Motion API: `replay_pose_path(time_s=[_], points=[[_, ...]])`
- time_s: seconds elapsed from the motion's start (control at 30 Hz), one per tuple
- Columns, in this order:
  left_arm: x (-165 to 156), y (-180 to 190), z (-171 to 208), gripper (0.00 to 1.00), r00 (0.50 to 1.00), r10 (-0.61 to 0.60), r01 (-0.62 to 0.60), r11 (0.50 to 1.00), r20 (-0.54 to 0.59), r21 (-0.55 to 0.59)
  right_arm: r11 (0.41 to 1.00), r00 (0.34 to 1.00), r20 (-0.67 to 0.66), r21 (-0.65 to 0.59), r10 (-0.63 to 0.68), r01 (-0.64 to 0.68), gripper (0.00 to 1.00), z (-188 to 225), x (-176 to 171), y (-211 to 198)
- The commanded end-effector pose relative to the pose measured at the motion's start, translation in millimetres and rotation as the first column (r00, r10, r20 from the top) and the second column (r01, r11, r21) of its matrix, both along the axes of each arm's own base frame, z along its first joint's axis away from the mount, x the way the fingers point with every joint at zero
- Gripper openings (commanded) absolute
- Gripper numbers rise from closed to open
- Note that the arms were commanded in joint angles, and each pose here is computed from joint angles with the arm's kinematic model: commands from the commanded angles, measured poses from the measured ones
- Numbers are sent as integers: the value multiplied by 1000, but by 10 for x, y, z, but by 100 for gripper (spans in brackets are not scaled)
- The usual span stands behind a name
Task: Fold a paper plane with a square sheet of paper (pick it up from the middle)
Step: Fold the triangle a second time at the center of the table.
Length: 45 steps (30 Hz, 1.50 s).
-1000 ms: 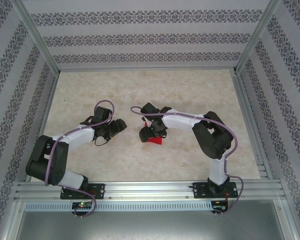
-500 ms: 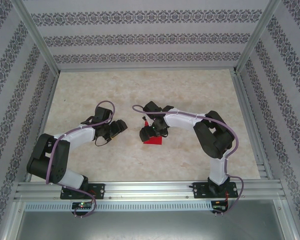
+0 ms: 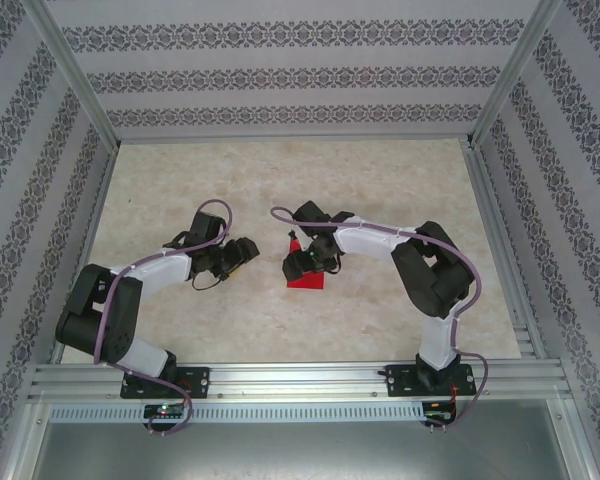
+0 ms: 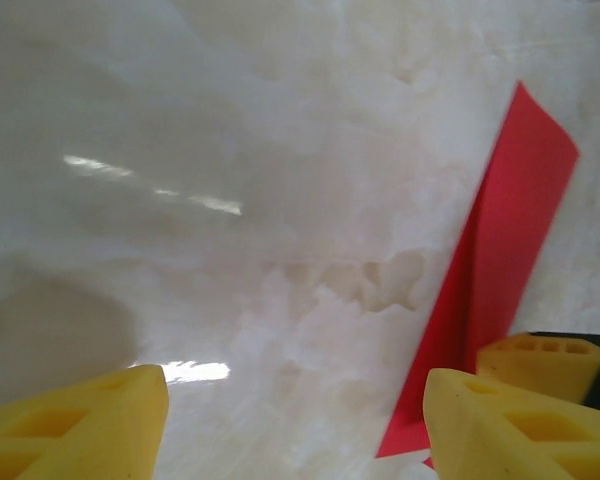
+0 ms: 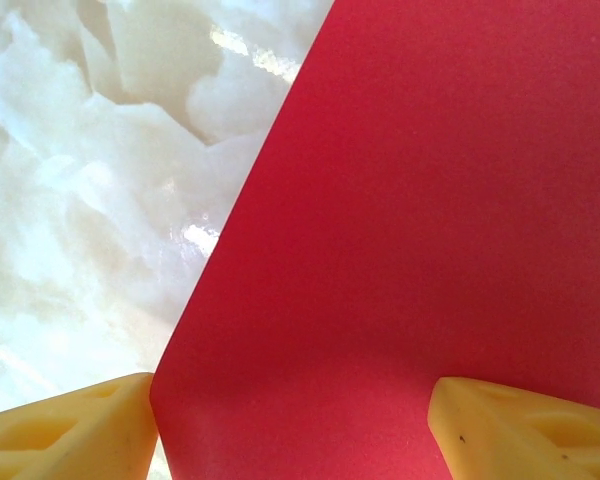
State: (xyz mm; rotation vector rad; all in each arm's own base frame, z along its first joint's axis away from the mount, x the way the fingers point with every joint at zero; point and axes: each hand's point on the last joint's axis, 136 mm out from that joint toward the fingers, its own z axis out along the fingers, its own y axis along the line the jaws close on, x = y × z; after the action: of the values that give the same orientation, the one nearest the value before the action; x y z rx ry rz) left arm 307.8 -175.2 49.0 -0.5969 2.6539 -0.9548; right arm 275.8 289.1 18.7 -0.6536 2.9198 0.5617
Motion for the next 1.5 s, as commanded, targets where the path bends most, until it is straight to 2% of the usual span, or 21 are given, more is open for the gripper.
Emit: replay_pose_path(time_s=[0.0,0.2,0.57,0.73,0.97,1.13,1.37,1.47], points=[[138,-287,235,67,994,-62,75,987,91,-145,999,993,-117,48,-5,11,73,-279,-192,-96],[191,-633,308,61,988,-105,132,956,114,-263,987,990,-138,156,-16,38,71,-171,-161,-81],[298,-1143,189,58,983,-163,183,929,90,-321,983,987,-162,175,-19,47,69,-215,-166,-155],[338,-1231,8,50,987,-158,164,933,45,-320,981,988,-155,189,-2,32,69,-192,-172,-141],[343,-1322,-74,46,986,-167,164,928,19,-335,976,989,-145,217,7,25,70,-152,-165,-105],[313,-1272,-177,39,987,-159,147,945,-17,-293,968,994,-105,249,9,17,71,10,-115,-64],[278,-1197,-277,35,988,-149,133,961,-50,-243,952,993,58,295,-101,80,72,540,189,-120],[275,-1184,-278,34,987,-151,135,963,-50,-232,951,978,113,277,-173,136,67,642,341,-203]])
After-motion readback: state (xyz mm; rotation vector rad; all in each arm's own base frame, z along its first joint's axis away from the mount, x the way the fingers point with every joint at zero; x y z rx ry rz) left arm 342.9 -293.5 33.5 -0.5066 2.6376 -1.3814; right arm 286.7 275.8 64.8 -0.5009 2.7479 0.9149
